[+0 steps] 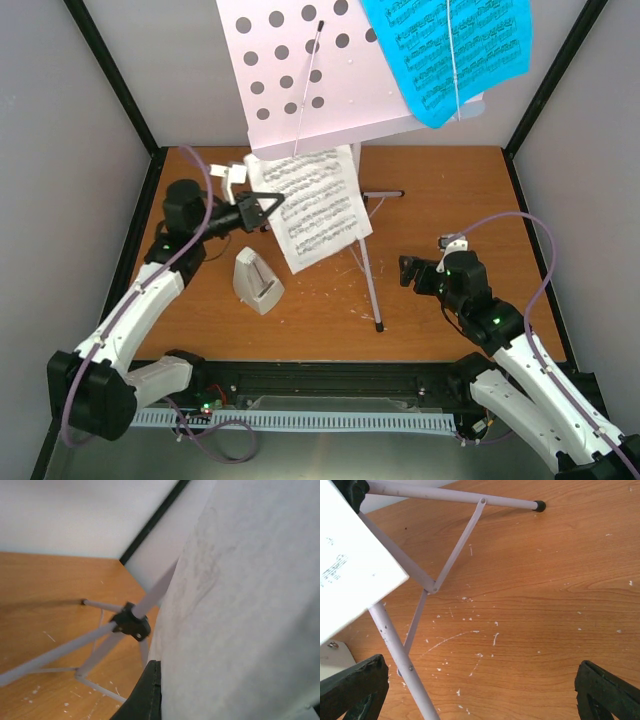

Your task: Pack up the instrument practice props

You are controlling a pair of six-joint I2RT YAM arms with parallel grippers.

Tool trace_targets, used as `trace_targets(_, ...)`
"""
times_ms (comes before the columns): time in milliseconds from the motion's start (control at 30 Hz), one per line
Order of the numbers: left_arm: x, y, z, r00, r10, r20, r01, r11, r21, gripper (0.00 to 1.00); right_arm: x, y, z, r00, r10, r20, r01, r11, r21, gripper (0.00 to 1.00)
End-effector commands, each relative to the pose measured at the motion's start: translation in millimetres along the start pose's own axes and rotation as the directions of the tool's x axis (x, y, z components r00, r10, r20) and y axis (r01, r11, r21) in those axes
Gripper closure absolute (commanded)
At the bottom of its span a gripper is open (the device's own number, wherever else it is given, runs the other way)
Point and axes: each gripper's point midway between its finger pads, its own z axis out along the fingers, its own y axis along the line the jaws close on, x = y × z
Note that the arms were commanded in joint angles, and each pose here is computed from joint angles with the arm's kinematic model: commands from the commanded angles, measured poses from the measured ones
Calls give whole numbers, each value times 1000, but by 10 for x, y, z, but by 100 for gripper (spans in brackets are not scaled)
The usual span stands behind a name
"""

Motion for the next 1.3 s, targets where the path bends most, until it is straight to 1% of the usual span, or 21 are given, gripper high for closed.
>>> trace_targets(0, -236, 125, -352, 998, -33, 48, 34, 999, -19, 100, -40, -46, -42, 1000, -6, 18, 5, 1000, 25, 0)
trace_targets(67, -342, 277, -506, 995, -47, 83, 51, 998, -45, 100, -36, -41, -40, 1000, -1, 19, 1, 1000, 20, 0)
trace_targets(167, -466, 617, -746, 982, -97, 164, 117, 986, -117, 100, -33, -24, -36, 1000, 9, 21, -9, 1000, 8, 0)
trace_targets(333, -451, 1217, -1125, 934, -177, 311, 251, 944, -215, 100, -32, 1, -33, 999, 24, 24, -24, 1000, -8, 0)
trace_targets(467, -324, 1658, -1367, 883, -177, 434, 345, 873, -346, 100, -27, 14, -34, 999, 30, 24, -30, 999, -19, 0)
trace_targets(567, -190, 1900, -1543, 835, -179, 520, 417, 822, -387, 100, -20, 17, -27, 999, 30, 23, -29, 999, -21, 0)
trace_targets(633, -38, 2060, -1602, 812, -184, 553, 460, 786, -414, 100, -12, 20, -13, 999, 30, 20, -29, 999, -23, 0)
trace_targets(767, 297, 2388, -1732, 775, -203, 598, 547, 689, -475, 100, -4, 29, 3, 1000, 27, 15, -27, 999, -26, 0)
trace_targets(933, 628, 2562, -1962, 711, -183, 679, 640, 570, -516, 100, 11, -1, 7, 1000, 25, 16, -25, 1000, -14, 0)
trace_targets(1033, 795, 2601, -2044, 686, -182, 705, 675, 522, -522, 100, 10, 0, -1, 999, 30, 25, -30, 999, -20, 0)
trace_targets(1267, 1040, 2661, -2129, 667, -197, 719, 714, 444, -541, 100, 42, -4, 8, 999, 28, 19, -28, 999, -24, 0)
